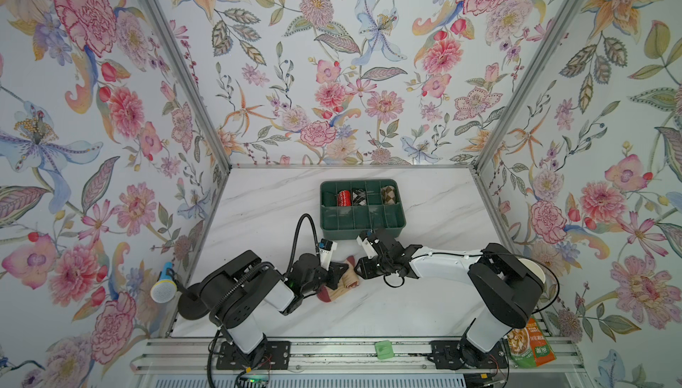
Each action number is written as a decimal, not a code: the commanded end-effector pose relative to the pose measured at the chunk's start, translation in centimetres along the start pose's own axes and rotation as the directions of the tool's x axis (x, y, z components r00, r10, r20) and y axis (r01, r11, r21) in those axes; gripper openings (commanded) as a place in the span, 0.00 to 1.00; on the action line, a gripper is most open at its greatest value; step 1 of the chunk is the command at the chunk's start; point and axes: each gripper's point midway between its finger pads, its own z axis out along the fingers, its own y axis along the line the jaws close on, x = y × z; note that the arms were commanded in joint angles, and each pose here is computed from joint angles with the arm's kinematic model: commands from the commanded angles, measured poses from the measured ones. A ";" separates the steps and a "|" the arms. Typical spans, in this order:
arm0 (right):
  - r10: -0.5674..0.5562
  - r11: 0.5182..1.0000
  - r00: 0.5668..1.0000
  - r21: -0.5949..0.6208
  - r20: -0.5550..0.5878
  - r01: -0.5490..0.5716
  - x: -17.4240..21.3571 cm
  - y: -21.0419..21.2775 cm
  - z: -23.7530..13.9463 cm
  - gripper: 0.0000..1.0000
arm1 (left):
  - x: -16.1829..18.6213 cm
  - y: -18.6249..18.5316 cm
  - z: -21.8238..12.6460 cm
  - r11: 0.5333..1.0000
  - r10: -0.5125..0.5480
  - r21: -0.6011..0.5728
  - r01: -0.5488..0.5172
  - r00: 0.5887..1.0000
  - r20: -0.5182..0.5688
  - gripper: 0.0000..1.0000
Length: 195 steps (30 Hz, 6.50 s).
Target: Roll the socks
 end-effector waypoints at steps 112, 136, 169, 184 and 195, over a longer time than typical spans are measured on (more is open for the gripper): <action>-0.152 0.953 0.977 0.239 -0.151 0.186 0.8 -0.3 0.2 0.05 | 7.6 2.5 -4.5 0.966 -0.033 -0.248 -0.076 0.912 -0.409 0.00; -0.240 0.745 0.935 0.568 -0.262 0.351 0.2 -4.7 -1.7 0.04 | 8.9 4.5 -1.6 0.964 -0.069 -0.261 -0.057 0.891 -0.449 0.00; -0.192 0.879 0.967 0.408 -0.169 0.246 0.1 -2.1 -0.4 0.10 | -0.6 -2.5 2.5 1.000 -0.019 -0.005 0.019 0.978 -0.209 0.00; -0.185 0.898 0.970 0.373 -0.156 0.231 0.1 -1.6 -0.2 0.10 | -0.3 -2.4 3.4 1.000 -0.015 -0.011 0.013 0.978 -0.210 0.00; -0.154 0.938 0.982 0.298 -0.105 0.179 -0.5 -1.0 -0.6 0.28 | 3.0 0.2 3.9 0.993 -0.018 -0.114 -0.017 0.954 -0.299 0.00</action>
